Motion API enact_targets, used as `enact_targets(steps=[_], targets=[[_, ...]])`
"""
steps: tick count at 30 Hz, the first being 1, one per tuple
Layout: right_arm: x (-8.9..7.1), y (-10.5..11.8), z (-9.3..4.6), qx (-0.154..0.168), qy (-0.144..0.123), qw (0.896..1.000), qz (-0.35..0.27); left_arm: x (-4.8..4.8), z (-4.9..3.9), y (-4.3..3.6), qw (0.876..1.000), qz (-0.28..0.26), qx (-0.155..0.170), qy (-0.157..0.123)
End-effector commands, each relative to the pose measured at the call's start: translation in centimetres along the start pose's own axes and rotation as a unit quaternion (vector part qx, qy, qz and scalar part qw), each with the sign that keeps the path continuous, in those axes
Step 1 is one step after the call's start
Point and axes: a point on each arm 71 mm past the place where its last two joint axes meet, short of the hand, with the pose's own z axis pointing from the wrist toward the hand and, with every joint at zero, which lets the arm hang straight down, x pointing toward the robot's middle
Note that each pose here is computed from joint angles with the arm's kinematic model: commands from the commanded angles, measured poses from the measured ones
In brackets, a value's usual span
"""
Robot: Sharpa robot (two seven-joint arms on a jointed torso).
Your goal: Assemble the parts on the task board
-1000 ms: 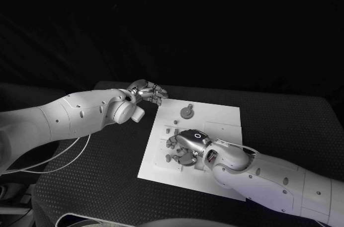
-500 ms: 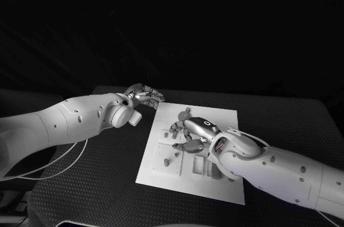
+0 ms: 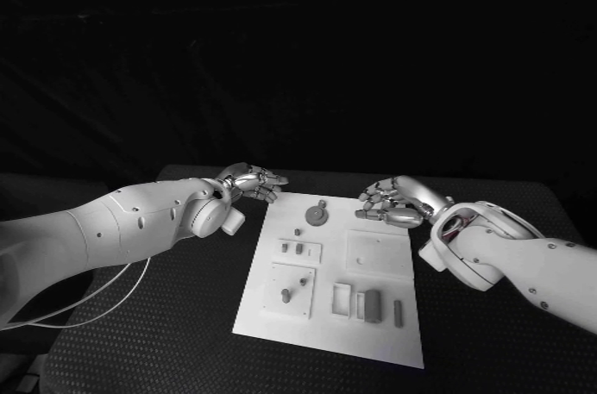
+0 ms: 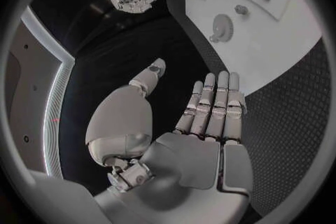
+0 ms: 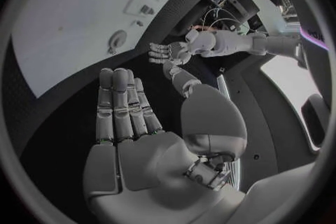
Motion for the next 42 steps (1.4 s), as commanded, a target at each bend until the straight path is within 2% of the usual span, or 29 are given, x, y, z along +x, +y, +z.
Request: enact_targets(steps=[1,9,16,18,22,25,31,38,42], targets=[[0.0,-0.8,-0.8,0.033,0.038,0.998,0.034,0.69,-0.06,0.17,1.000,-0.006,0.001,0.022],[-0.4,-2.3,-2.6,0.080,0.061,0.995,0.014,1.77,-0.45,0.56,0.999,-0.010,0.003,0.037],[0.4,-4.4,-5.1,0.146,0.089,0.985,0.008,3.10,-1.05,0.74,0.998,-0.022,0.012,0.061],[0.9,-4.7,-5.8,0.164,0.107,0.981,0.008,3.39,-1.18,0.79,0.997,-0.025,0.013,0.071],[2.4,-5.1,-7.1,0.198,0.171,0.965,0.026,3.83,-1.27,0.76,0.997,-0.026,0.015,0.077],[3.7,-5.1,-7.9,0.210,0.200,0.956,0.028,4.03,-1.32,0.70,0.996,-0.026,0.016,0.079],[5.9,-4.3,-8.2,0.221,0.227,0.948,0.032,4.43,-1.41,0.55,0.996,-0.028,0.018,0.084],[7.0,-4.2,-7.9,0.245,0.239,0.940,0.015,4.84,-1.49,0.38,0.995,-0.029,0.022,0.091],[7.8,-4.1,-7.8,0.245,0.247,0.937,0.007,4.86,-1.58,0.37,0.995,-0.030,0.022,0.092]])
